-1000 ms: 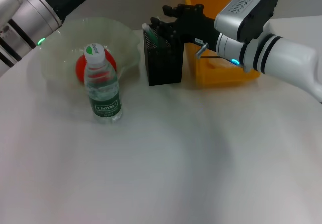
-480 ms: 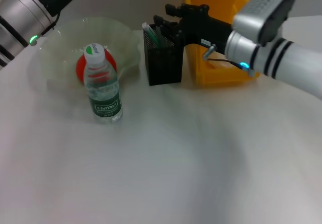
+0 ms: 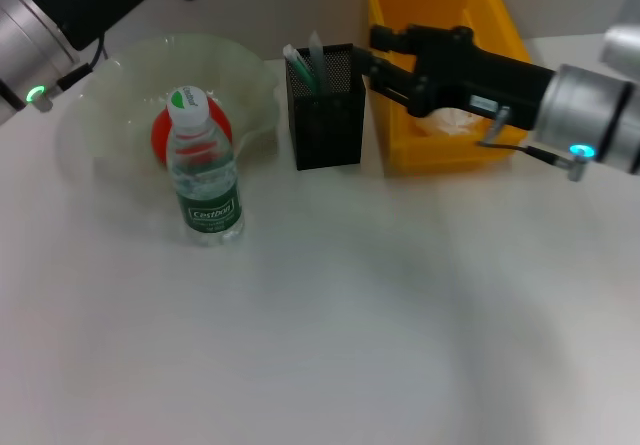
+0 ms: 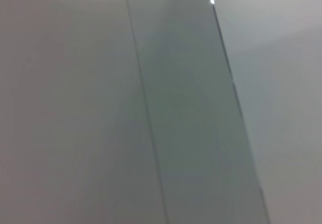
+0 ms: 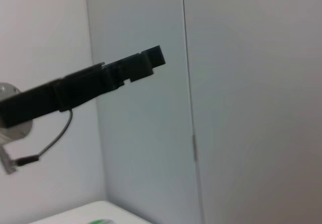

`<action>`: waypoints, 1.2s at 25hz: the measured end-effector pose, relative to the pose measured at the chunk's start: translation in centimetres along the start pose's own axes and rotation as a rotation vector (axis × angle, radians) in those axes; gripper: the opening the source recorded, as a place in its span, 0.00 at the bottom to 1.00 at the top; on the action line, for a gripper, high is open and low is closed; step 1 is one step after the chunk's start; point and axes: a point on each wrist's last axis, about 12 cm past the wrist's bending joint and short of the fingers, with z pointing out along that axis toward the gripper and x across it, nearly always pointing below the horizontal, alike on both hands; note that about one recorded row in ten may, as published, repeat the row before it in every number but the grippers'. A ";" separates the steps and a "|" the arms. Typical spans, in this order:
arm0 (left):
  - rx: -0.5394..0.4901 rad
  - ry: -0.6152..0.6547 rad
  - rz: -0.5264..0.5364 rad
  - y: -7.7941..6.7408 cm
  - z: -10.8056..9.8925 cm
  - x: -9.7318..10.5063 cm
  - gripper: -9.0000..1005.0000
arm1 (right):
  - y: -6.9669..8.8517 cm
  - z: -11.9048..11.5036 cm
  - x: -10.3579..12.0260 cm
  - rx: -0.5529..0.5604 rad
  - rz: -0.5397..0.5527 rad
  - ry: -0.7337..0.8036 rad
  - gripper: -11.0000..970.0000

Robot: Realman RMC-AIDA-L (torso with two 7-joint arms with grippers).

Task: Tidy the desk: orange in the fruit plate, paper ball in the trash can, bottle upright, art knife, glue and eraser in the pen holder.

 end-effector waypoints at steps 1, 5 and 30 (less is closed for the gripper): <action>0.017 0.015 -0.005 -0.1 -0.2 -0.1 0.70 | -0.2 -0.8 -0.4 -0.015 0.018 0.006 0.39; 0.084 0.053 -0.034 0.1 -0.9 -0.4 0.70 | -0.8 -3.5 -1.9 -0.091 0.062 0.014 0.39; 0.502 0.381 -0.087 0.1 -7.6 -1.3 0.70 | 1.1 -8.9 -4.9 -0.520 -0.073 0.204 0.40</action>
